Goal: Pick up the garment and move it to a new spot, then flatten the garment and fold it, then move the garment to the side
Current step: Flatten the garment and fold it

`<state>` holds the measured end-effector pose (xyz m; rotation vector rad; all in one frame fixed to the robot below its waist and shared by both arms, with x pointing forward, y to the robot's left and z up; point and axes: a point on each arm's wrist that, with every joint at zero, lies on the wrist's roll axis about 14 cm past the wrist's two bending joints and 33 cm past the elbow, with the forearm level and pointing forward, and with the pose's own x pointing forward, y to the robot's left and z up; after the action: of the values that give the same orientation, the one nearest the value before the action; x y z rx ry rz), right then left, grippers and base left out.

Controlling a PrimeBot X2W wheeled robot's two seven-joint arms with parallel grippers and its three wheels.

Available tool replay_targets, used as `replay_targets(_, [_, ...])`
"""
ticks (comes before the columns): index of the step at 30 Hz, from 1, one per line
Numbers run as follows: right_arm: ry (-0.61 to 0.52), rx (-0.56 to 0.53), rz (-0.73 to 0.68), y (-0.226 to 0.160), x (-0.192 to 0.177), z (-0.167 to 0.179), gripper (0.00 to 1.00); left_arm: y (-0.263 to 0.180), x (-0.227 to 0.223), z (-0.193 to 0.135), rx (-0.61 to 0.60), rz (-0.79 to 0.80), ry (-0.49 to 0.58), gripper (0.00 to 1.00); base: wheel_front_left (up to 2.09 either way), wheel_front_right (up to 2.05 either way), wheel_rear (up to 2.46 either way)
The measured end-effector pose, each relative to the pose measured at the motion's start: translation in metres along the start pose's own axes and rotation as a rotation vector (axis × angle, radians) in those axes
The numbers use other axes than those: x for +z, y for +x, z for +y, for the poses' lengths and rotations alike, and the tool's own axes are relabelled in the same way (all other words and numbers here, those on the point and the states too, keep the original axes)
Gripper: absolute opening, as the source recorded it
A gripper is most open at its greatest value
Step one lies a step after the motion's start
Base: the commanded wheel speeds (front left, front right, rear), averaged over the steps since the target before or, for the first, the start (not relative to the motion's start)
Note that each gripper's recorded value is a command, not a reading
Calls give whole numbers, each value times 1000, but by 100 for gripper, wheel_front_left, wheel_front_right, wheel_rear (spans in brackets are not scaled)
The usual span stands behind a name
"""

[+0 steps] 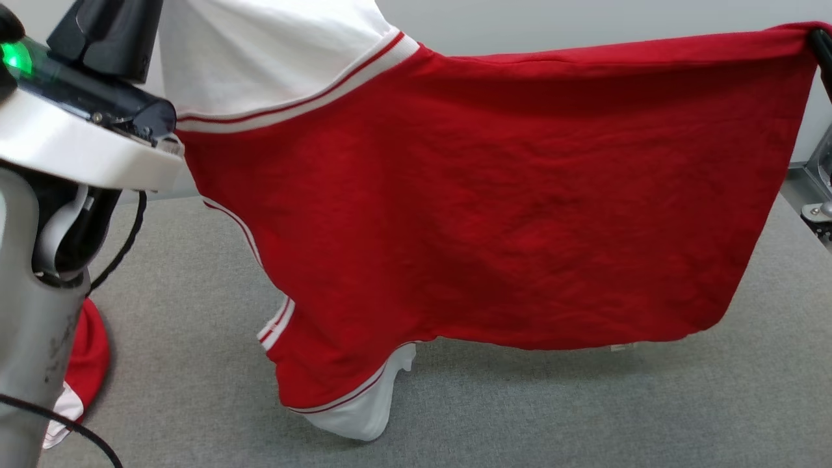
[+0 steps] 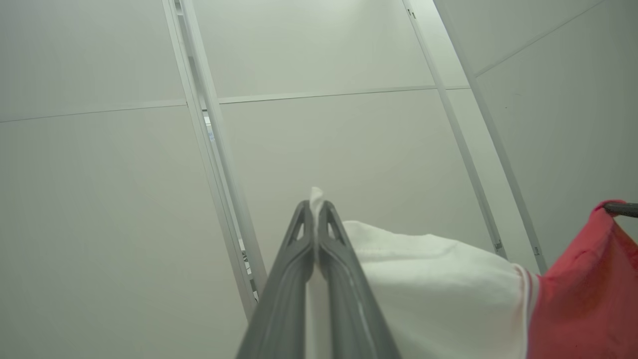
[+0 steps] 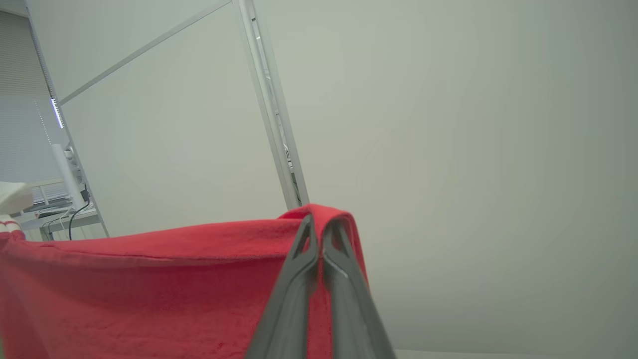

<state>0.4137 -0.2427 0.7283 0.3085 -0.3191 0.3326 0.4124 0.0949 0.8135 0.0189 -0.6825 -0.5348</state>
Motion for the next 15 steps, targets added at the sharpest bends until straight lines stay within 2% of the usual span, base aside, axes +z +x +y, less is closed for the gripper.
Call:
replay_targets(7, [10, -1, 64, 43, -25, -1, 0, 40, -18, 14, -25, 9, 84, 0, 0, 0, 0])
replay_targets(10, [-16, 3, 85, 76, -34, -3, 0, 67, -26, 26, -39, -11, 169, 0, 0, 0, 0])
replay_targets(14, [-46, 0, 110, 126, -57, -10, 0, 102, -57, 48, -46, -8, 265, 0, 0, 0, 0])
replay_targets(15, [-108, -9, 90, 187, -85, -23, 0, 144, -93, 74, -62, -19, 436, 0, 0, 0, 0])
